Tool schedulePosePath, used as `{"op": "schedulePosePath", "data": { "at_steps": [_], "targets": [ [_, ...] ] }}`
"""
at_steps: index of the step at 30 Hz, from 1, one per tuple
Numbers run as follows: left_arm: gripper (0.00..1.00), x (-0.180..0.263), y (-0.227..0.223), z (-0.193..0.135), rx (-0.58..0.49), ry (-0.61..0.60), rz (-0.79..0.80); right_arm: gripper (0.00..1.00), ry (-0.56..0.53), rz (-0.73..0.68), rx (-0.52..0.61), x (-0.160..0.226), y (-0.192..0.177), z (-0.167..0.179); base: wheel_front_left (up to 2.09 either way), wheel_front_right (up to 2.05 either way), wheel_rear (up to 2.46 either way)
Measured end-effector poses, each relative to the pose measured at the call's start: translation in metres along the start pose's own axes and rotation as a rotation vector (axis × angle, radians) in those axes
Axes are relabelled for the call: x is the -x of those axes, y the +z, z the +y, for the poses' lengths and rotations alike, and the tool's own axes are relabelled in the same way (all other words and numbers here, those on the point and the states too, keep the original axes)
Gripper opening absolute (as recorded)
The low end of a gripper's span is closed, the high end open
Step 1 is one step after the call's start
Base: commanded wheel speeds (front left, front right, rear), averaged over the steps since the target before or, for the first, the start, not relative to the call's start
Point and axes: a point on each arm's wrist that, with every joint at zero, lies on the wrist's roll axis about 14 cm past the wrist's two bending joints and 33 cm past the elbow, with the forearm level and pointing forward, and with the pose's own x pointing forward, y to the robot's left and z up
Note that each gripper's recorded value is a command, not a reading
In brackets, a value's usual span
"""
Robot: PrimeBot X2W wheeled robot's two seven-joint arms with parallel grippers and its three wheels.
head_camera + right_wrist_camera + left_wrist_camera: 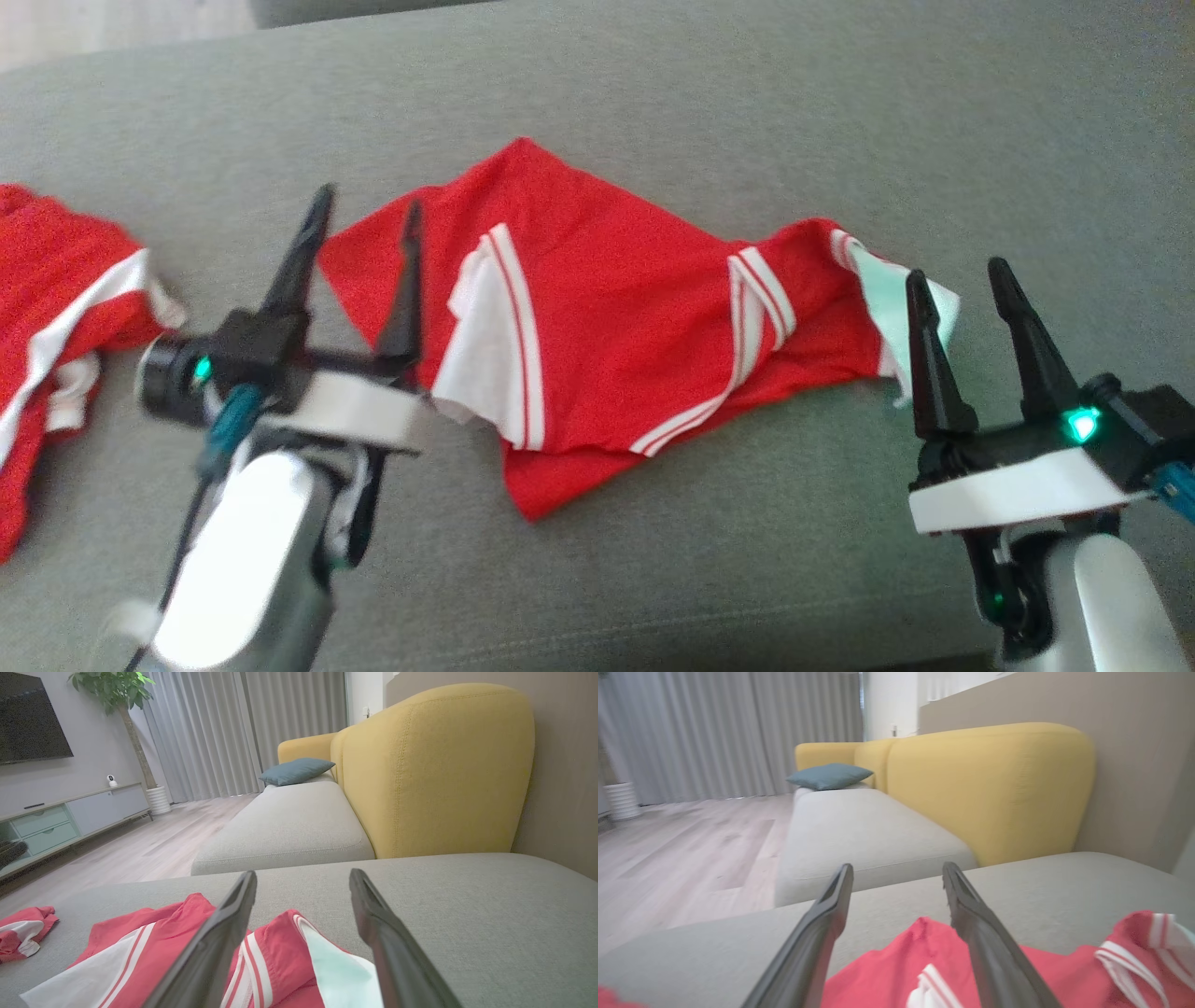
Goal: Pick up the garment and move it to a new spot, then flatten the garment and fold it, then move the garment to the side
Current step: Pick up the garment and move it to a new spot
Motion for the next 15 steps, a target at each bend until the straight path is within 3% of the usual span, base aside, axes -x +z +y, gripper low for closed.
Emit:
{"op": "schedulePosePath", "data": {
  "at_steps": [6,15],
  "targets": [
    [1.00,0.041,-0.002,0.050,-0.030,0.150,0.039,1.00,0.037,0.018,-0.005,0.002,-0.002,0.013,0.00,0.00,0.00],
    [1.00,0.069,-0.002,0.046,-0.031,0.134,0.061,1.00,0.041,0.031,0.000,0.017,-0.001,0.016,0.00,0.00,0.00]
  ]
}}
